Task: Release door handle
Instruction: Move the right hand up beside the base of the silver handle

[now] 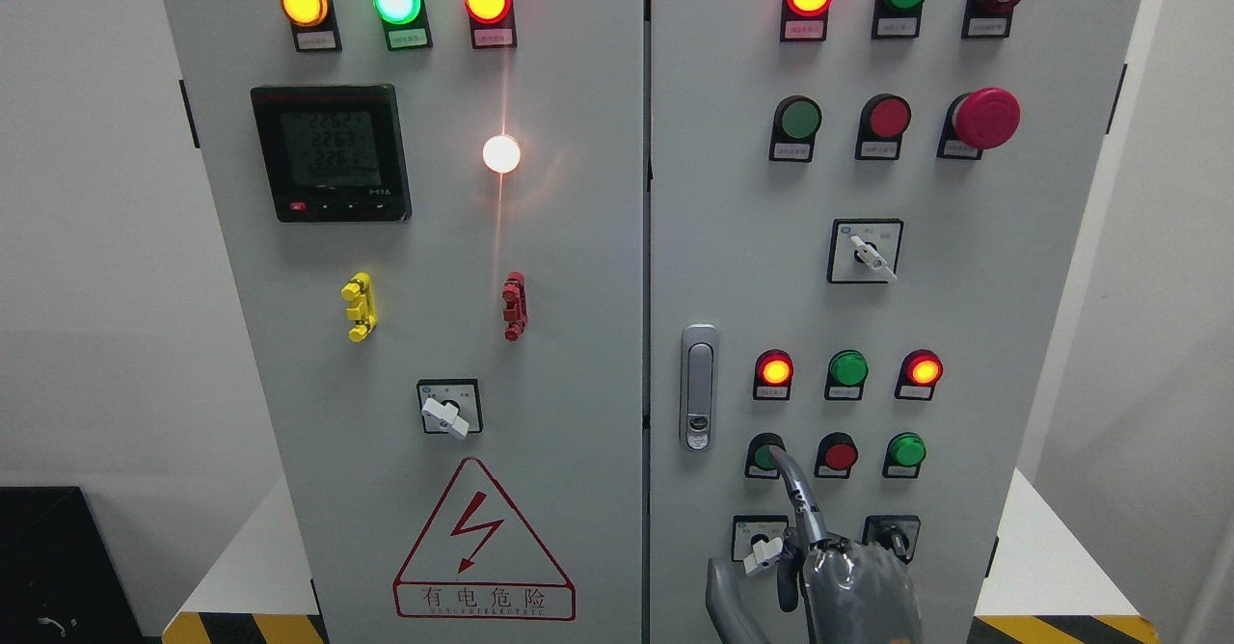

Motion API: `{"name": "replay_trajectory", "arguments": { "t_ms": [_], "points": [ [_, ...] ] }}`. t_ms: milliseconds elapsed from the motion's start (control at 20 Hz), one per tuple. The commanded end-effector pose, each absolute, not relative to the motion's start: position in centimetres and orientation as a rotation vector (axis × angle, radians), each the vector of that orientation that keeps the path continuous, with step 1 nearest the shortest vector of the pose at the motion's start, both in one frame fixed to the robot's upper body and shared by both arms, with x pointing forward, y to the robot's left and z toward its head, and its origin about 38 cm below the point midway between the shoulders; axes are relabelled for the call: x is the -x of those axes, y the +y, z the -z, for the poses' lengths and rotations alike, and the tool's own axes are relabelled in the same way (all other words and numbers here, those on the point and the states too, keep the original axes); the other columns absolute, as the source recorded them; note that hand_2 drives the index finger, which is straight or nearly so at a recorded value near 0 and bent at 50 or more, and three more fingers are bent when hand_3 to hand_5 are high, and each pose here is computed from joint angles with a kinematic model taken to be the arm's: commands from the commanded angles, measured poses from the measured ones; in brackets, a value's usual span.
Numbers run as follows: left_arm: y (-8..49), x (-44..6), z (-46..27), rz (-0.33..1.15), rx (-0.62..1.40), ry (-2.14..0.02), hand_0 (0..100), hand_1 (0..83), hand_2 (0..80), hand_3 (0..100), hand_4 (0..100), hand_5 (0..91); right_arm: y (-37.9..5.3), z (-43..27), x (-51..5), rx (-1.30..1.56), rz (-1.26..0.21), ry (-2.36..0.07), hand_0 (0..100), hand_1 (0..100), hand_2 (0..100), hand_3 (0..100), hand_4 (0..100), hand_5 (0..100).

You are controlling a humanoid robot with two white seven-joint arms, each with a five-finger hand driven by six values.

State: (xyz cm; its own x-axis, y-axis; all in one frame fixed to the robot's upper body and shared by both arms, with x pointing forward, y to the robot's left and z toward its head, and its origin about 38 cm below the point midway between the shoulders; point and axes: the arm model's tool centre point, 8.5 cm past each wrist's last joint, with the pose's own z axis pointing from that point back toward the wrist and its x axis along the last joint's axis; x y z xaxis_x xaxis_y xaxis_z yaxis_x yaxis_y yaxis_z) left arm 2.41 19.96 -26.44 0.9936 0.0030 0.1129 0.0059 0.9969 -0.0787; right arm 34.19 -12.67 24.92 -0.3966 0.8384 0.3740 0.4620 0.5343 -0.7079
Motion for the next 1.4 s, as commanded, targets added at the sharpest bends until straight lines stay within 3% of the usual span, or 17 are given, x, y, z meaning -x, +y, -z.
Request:
{"name": "replay_trajectory", "arguments": {
  "t_ms": [0, 1352],
  "points": [
    [20.0, -1.1, 26.5, -0.002, 0.079, -0.093, 12, 55.6, 0.0, 0, 0, 0.0, -11.6, -24.2, -36.2, 1.145, -0.776, -1.992, 51, 31, 0, 100, 100, 100],
    [20.0, -1.1, 26.5, -0.002, 0.079, -0.093, 12, 55.6, 0.0, 0, 0, 0.0, -8.8, -22.9, -39.2, 1.370, -0.963, -1.834, 51, 29, 0, 100, 100, 100]
  ]
}}
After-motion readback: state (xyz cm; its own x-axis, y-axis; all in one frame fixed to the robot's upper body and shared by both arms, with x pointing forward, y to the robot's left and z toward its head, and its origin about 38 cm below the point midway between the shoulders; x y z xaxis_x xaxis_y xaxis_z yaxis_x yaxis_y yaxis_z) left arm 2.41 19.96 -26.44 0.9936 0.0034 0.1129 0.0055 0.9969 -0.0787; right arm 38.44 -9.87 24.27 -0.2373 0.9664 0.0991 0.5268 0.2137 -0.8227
